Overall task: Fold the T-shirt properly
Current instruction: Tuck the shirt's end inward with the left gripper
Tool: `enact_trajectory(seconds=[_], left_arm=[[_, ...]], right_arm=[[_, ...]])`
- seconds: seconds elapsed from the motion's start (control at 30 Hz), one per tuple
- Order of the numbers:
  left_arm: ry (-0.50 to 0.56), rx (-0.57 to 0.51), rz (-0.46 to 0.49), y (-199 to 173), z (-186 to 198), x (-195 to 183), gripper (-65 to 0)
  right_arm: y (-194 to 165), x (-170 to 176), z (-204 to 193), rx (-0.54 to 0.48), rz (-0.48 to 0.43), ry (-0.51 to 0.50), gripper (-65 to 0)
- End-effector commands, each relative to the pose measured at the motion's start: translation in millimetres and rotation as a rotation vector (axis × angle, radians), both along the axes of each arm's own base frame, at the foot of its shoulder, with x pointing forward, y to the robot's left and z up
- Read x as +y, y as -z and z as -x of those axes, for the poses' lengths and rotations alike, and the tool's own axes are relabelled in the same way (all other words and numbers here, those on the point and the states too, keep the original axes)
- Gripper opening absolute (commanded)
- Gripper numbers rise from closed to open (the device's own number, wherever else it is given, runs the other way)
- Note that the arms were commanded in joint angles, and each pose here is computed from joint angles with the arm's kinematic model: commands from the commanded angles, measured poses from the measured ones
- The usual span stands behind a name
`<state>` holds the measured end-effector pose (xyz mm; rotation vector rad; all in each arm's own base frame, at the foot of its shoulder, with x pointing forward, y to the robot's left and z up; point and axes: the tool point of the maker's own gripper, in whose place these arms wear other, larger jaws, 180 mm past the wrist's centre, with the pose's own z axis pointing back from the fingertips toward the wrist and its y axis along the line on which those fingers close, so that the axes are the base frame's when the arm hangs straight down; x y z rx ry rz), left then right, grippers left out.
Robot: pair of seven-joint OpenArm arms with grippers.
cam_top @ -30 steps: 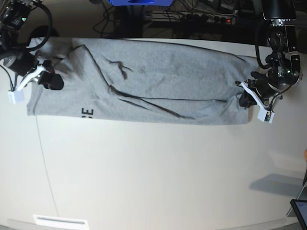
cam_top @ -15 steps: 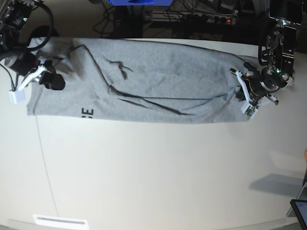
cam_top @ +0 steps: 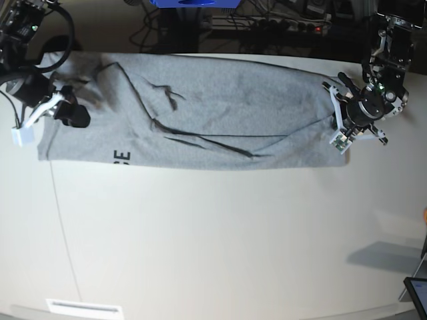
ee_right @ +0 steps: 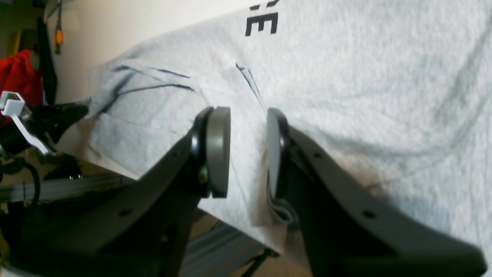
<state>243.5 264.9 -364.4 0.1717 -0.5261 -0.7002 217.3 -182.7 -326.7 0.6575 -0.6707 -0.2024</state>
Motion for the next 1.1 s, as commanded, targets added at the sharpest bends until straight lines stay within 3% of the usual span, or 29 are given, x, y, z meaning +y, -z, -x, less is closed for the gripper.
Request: enact_trajectory(seconds=[0.0, 0.33, 0.43, 0.57, 0.77, 0.87, 0.97, 1.07], left_arm=[[0.021, -0.039, -0.032, -13.9, -9.5, 5.3, -63.0], [0.052, -0.066, -0.064, -28.4, -15.2, 10.5, -44.5], [0.119, -0.108, -0.044, -42.0, -20.5, -2.5, -43.7], [0.005, -0.177, 0.003, -50.3, -31.6, 12.2, -43.7], [-0.014, -0.137, 0.113, -25.6, -32.9, -3.0, -43.3], [-0.078, -0.137, 0.171, -14.9, -31.5, -3.9, -43.2], [-0.158, -0.182, 0.238, -16.7, -44.4, -3.5, -46.0], [-0.152, -0.209, 0.274, -21.4, -54.3, -9.6, -65.0]], right_arm=[[-9.7, -1.7, -5.6, -0.039, -0.004, 0.004, -49.2], [-8.8, -1.1, -5.4, -0.037, -0.005, 0.006, -49.2], [-10.5, -1.1, -7.8, -0.044, -0.005, 0.006, -49.2], [-10.5, -1.1, -7.8, -0.044, -0.005, 0.006, -49.2], [-11.2, -1.1, -8.8, -0.047, -0.005, 0.006, -49.2], [-11.2, -1.1, -8.8, -0.047, -0.005, 0.006, -49.2], [-11.2, -1.1, -8.8, -0.047, -0.005, 0.006, -49.2], [-11.1, -1.0, -8.5, -0.046, -0.005, 0.005, -49.2]])
